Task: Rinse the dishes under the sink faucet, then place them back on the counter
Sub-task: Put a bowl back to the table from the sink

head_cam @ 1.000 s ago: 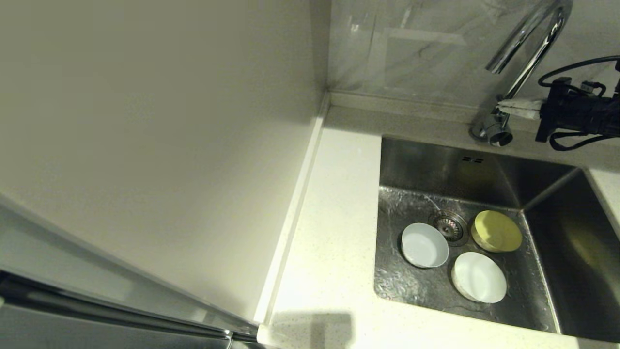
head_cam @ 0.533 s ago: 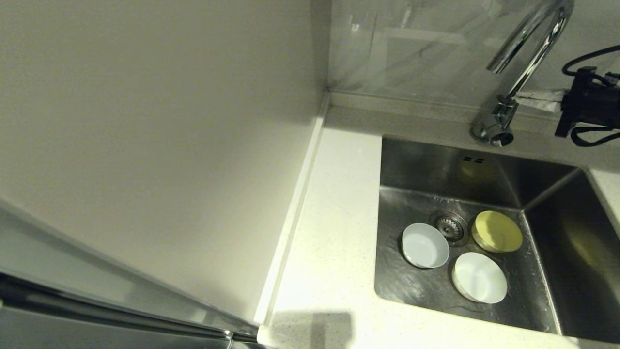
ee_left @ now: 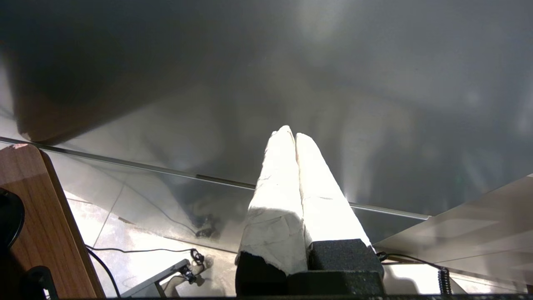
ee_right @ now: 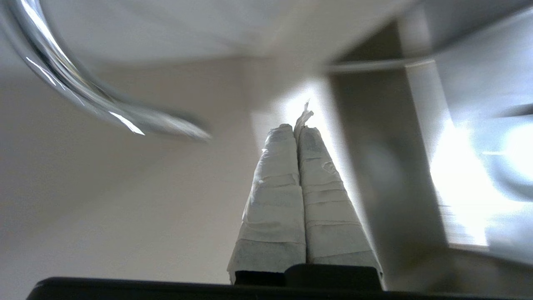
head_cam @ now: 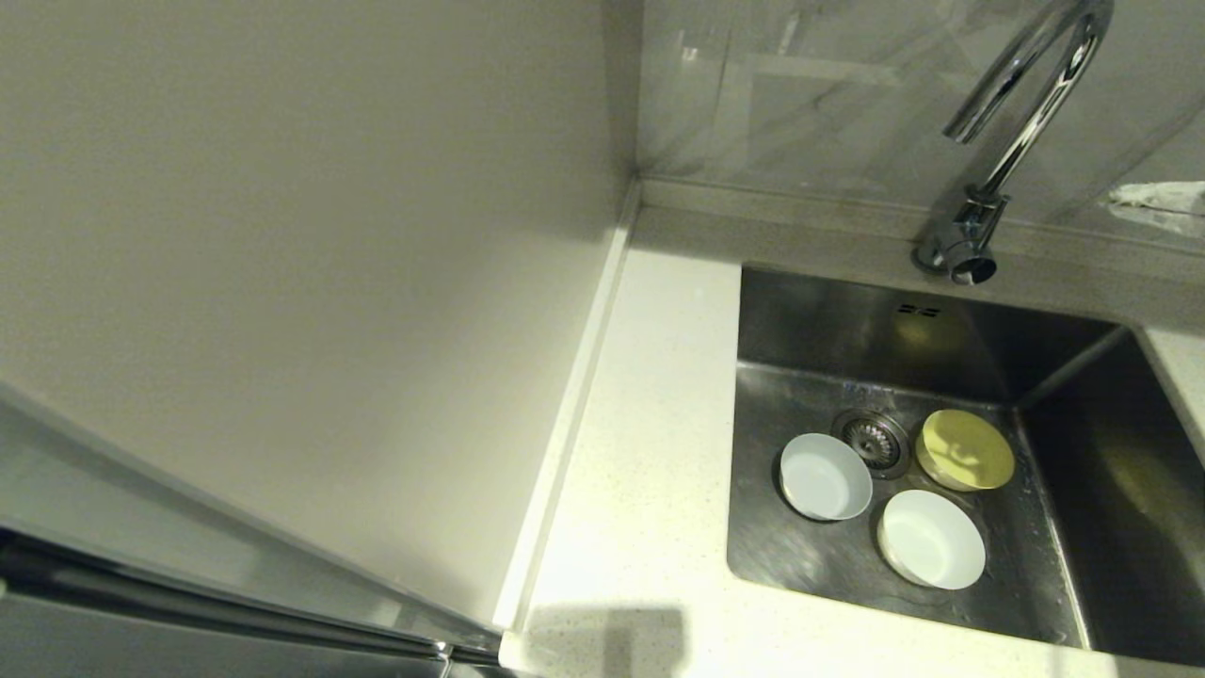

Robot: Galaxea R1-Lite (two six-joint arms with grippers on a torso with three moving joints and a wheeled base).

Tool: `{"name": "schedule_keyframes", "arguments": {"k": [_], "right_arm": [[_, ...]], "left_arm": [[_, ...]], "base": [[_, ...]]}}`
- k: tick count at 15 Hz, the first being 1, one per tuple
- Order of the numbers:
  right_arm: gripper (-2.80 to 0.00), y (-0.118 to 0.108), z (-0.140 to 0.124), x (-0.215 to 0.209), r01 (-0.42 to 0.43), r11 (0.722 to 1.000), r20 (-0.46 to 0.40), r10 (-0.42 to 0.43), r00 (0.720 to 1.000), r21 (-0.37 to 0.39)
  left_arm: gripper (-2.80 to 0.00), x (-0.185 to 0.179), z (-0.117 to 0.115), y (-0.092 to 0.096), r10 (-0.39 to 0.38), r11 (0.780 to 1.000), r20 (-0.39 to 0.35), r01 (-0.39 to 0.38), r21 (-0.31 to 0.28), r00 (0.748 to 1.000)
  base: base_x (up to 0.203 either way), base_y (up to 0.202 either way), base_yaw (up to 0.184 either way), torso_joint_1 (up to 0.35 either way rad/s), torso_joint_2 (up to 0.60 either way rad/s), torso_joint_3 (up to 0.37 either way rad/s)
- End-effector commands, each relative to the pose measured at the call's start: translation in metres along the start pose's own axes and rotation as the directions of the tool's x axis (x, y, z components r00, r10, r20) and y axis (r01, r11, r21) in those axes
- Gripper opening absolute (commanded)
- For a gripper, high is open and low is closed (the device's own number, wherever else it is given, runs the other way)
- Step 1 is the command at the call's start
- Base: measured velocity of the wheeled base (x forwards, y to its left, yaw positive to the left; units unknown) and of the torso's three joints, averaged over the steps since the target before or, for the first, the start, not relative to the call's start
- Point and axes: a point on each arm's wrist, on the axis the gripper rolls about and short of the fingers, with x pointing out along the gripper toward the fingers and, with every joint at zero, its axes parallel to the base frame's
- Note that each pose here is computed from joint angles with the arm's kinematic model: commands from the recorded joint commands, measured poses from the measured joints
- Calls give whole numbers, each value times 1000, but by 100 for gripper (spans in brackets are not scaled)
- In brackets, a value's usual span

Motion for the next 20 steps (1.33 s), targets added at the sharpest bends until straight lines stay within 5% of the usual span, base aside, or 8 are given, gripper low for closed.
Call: {"name": "schedule_keyframes", "arguments": {"k": [1,2,5,9,11,13,14,20], "right_arm": [[-280,-5,-30,-33,129,906,47,-120,992,-402],[-280,-23,-42,-41,240,828,79,-232,969,-507],[-280,-71,-91,-69,504,610,146,-539,830,-612],[-280,-81,-128,-79,457,397,174,-573,801,-796],[-280,-89,-134,-72,426,337,191,-551,813,-840],[-280,-92,-134,-65,474,191,284,-593,753,-859],[-280,-94,-135,-60,468,152,291,-607,739,-871],[-280,-117,-135,-30,403,150,193,-697,691,-903]], "left_arm": [[-280,0,-1,0,0,1000,-3,0,0,1000],[-280,0,-1,0,0,1000,-3,0,0,1000],[-280,0,-1,0,-1,1000,-3,1,0,1000],[-280,0,-1,0,0,1000,-3,0,0,1000],[-280,0,-1,0,0,1000,-1,0,0,1000],[-280,0,-1,0,0,1000,-3,0,0,1000],[-280,0,-1,0,0,1000,-3,0,0,1000],[-280,0,-1,0,0,1000,-3,0,0,1000]], "base": [[0,0,0,0,0,0],[0,0,0,0,0,0],[0,0,0,0,0,0],[0,0,0,0,0,0],[0,0,0,0,0,0],[0,0,0,0,0,0],[0,0,0,0,0,0],[0,0,0,0,0,0]]}}
